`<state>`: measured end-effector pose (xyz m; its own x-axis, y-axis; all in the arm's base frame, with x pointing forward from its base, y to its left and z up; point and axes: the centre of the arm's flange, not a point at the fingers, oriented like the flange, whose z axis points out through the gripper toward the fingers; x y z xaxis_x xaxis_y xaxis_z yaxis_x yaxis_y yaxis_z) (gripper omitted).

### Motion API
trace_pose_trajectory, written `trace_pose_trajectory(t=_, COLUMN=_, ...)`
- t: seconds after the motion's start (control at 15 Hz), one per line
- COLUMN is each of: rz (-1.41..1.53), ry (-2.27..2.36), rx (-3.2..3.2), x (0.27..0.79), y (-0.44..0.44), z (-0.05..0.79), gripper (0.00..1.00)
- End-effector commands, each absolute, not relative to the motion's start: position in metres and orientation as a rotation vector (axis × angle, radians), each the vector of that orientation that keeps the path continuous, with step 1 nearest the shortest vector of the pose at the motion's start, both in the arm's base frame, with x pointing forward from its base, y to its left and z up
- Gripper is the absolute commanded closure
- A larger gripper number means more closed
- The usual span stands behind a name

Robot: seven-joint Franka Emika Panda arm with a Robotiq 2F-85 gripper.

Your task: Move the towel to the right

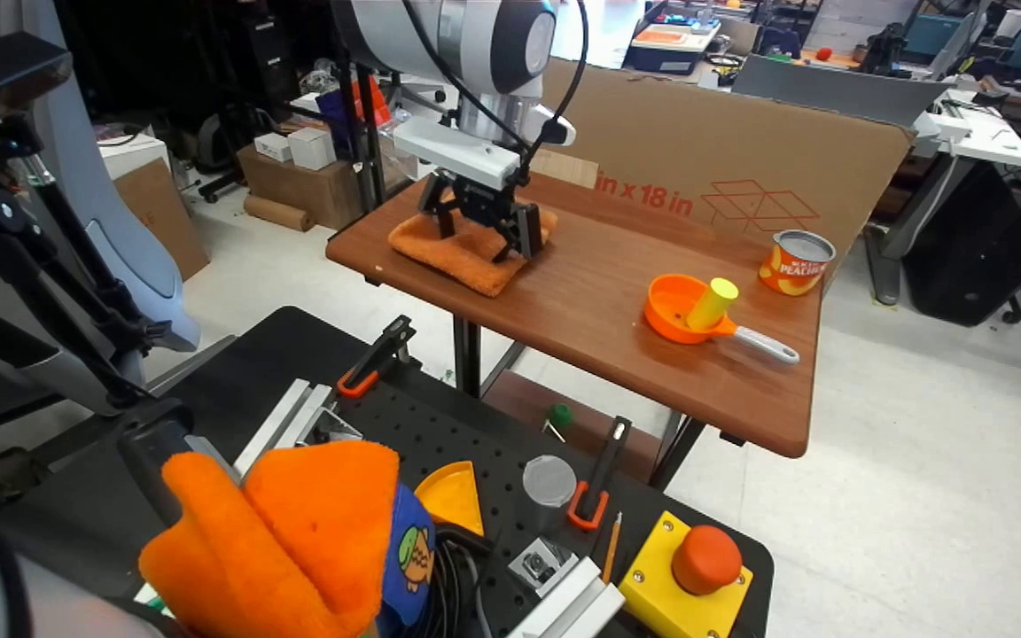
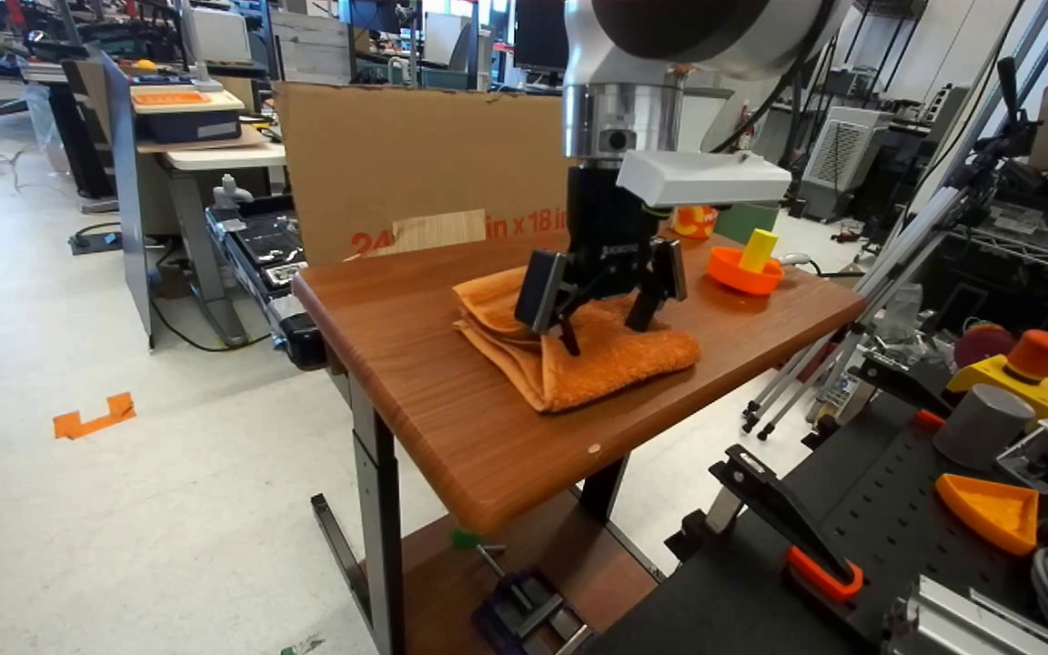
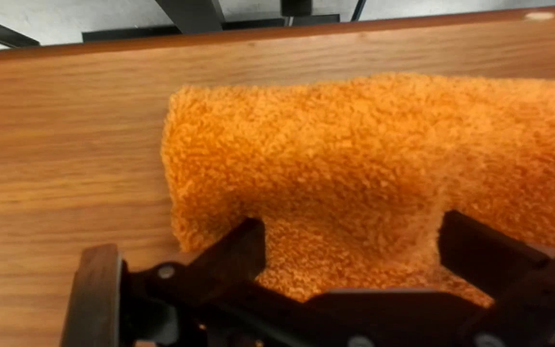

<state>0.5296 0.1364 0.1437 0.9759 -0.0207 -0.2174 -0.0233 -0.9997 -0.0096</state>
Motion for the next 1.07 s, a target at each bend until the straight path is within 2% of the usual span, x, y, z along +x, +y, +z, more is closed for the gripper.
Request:
trace_pose_trajectory(t=0.0, rz=0.464, ry=0.201, rx=-3.200, x=0.546, y=0.098, z=0.128, gripper=0.00)
trace_pose_trajectory(t=0.33, rz=0.479, ry=0.215, rx=-3.293, x=0.543, y=0.073, z=0.130, gripper=0.00)
trace_pose_trajectory(t=0.8, rz=0.324, ry=0.110, rx=-3.416, x=0.534, y=0.093, z=0.160, gripper=0.00)
trace_pose_trajectory(t=1.0, rz=0.347, ry=0.113, rx=-3.394, x=0.542, y=0.093, z=0.153, gripper=0.00)
